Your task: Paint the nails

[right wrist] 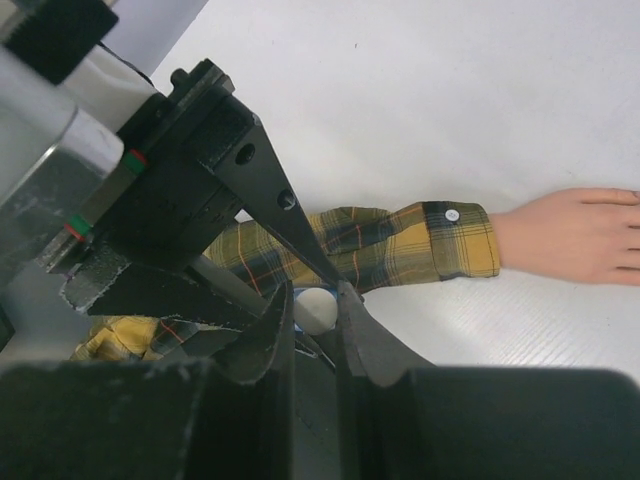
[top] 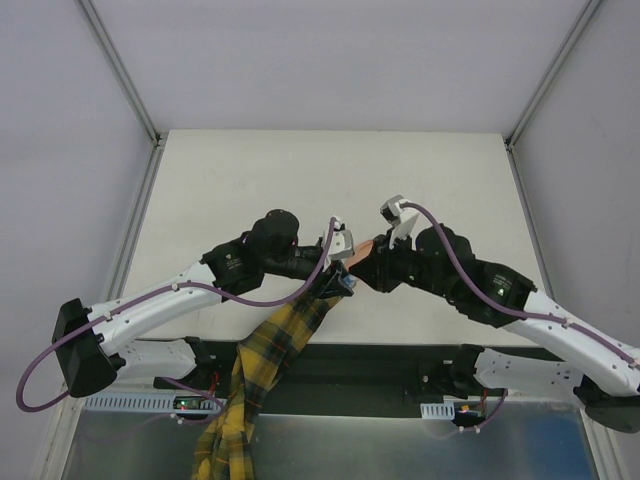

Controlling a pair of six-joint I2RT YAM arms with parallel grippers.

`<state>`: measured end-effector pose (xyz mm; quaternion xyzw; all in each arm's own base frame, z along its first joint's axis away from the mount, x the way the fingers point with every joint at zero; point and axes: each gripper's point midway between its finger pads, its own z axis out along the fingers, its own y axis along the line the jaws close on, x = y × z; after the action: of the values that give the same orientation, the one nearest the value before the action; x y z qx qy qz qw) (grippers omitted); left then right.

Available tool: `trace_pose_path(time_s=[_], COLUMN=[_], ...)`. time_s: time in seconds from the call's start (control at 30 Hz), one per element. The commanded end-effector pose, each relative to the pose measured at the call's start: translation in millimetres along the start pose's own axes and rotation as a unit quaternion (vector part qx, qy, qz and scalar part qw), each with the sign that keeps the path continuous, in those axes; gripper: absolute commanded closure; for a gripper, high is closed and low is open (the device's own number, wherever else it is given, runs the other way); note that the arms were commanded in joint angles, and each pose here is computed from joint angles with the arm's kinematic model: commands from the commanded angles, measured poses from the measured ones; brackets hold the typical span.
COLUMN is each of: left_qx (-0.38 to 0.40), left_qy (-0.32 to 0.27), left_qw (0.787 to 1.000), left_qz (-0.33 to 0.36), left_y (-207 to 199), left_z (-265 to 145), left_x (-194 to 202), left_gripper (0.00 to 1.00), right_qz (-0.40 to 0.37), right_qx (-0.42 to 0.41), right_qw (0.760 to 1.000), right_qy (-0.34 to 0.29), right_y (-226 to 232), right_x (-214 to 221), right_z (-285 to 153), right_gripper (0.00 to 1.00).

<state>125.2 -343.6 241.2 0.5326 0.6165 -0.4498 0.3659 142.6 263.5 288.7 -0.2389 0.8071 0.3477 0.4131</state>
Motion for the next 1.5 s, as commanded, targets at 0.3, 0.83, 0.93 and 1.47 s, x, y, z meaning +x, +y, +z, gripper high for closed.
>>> trace_pose_path(time_s=[0.3, 0.83, 0.93, 1.47], left_qx=[-0.026, 0.028, 0.058, 0.262], left_qy=[-0.062, -0.068, -0.066, -0.059], left_qw=[0.997, 0.996, 0.995, 0.963], left_qz=[0.048, 0.053, 0.053, 0.034], left_y=[1, -20, -30, -97], left_z=[-10, -12, -13, -31], left_x=[-35, -38, -38, -42], left_gripper=[1.0, 1.0, 1.0, 1.0], right_qz=[-0.007, -0.056, -0.093, -0.176], right_qx=[0.059, 0.061, 0.024, -0.298], right_qw=[0.998, 0.996, 0.995, 0.936], right_qy=[-0.018, -0.023, -0.012, 0.06], right_y=[10, 2, 10, 81], right_x=[12, -18, -24, -25], right_z=[22, -36, -55, -63], right_gripper=[0.89, 0.36, 0.31, 0.47])
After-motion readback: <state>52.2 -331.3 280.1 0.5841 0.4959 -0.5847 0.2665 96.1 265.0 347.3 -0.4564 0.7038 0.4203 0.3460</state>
